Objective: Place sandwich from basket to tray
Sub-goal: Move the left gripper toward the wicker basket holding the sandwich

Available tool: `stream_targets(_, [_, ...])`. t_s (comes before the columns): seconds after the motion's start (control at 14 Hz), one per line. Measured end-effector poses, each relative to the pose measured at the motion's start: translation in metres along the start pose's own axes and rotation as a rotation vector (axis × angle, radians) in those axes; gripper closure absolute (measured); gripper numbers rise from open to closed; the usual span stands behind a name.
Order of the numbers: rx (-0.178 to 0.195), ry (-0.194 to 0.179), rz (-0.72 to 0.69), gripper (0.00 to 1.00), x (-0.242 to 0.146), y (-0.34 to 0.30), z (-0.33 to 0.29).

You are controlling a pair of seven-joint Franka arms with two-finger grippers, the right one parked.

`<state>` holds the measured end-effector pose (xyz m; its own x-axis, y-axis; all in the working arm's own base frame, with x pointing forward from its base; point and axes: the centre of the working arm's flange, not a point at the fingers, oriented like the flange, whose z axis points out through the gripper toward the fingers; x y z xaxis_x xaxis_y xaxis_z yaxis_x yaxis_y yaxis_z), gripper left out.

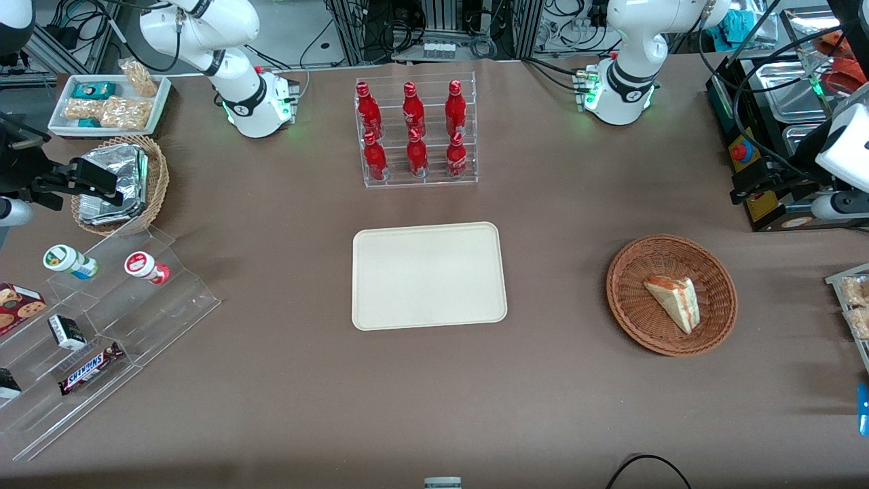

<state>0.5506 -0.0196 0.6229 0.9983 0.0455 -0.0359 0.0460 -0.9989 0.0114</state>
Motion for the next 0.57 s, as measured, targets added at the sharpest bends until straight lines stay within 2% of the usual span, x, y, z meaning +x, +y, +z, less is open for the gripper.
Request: stream_targets(0.57, [0.000, 0.002, 0.016, 0.00, 0.0015, -0.0003, 0.0017])
